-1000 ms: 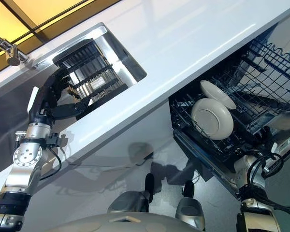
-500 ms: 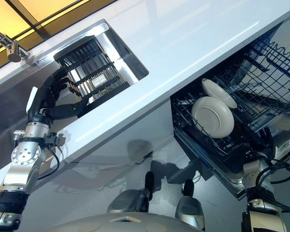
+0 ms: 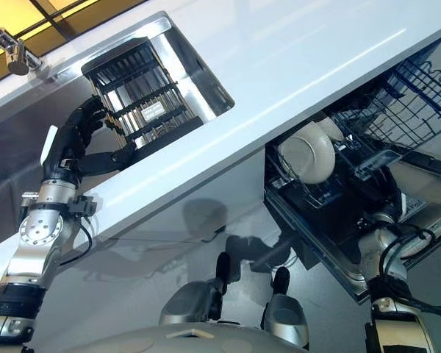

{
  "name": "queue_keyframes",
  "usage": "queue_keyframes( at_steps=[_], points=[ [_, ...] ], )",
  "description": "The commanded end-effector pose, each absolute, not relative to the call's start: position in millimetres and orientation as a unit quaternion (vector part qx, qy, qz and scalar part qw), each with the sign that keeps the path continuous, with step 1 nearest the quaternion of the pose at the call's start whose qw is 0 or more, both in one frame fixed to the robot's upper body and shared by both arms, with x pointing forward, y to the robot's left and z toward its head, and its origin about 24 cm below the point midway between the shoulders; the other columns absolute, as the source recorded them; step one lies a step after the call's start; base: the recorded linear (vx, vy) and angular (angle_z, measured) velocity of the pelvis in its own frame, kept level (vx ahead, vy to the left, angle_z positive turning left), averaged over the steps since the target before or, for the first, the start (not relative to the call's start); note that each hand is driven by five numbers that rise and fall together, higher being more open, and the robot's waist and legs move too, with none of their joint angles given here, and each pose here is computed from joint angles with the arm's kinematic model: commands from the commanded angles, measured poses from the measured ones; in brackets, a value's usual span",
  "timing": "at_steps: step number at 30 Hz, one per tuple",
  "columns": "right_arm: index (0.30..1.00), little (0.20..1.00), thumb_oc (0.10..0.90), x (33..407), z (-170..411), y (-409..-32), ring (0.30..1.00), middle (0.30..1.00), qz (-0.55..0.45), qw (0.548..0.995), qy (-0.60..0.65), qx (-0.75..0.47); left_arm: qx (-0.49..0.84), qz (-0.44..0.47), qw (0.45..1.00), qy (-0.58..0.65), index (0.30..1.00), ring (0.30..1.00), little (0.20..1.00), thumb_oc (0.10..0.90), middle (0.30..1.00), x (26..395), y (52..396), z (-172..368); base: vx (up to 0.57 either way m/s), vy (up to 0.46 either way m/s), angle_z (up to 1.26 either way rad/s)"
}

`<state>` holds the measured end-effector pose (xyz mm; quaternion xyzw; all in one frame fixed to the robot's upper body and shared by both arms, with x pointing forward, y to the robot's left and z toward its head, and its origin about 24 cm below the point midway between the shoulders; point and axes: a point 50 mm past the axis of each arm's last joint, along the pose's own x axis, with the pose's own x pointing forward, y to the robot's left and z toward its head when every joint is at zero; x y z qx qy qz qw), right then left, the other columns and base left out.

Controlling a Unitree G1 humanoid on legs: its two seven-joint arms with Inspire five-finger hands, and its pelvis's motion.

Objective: Pick up plates and place into dishwasher.

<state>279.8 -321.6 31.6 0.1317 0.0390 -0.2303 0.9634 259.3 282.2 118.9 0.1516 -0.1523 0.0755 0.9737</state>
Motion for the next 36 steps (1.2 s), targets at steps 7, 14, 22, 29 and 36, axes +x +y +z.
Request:
queue_keyframes(
  at_steps=[7, 14, 22, 29, 36],
  points=[
    [0.9, 0.9, 0.8, 364.4, 178.4, -255.8, 0.9, 0.9, -0.01, 0.975, -0.175, 0.138, 0.169, 0.053, 0.948, -0.264, 0.9, 0.9, 0.9, 0.8, 0.9, 260.6, 279.7, 168.7, 0.08, 0.042, 0.17],
    [0.9, 0.9, 0.8, 371.3, 185.3, -258.0, 0.9, 0.9, -0.035, 0.955, -0.2, 0.217, 0.175, 0.036, 0.939, -0.294, 0.9, 0.9, 0.9, 0.8, 0.9, 257.5, 276.9, 179.3, 0.02, 0.021, 0.09],
    [0.9, 0.9, 0.8, 366.0, 175.3, -261.2, 0.9, 0.9, -0.082, 0.937, -0.216, 0.261, 0.167, 0.021, 0.938, -0.302, 0.9, 0.9, 0.9, 0.8, 0.9, 255.0, 275.1, 178.5, 0.0, 0.009, -0.01],
    [0.9, 0.9, 0.8, 345.5, 161.4, -277.2, 0.9, 0.9, -0.193, 0.954, -0.197, 0.119, 0.156, 0.018, 0.935, -0.318, 0.9, 0.9, 0.9, 0.8, 0.9, 254.6, 270.4, 182.8, -0.03, 0.013, -0.16],
    [0.9, 0.9, 0.8, 324.7, 144.8, -303.9, 0.9, 0.9, -0.223, 0.961, -0.15, 0.069, 0.151, 0.013, 0.934, -0.325, 0.9, 0.9, 0.9, 0.8, 0.9, 269.0, 267.4, 194.0, -0.04, -0.027, -0.25]
  ],
)
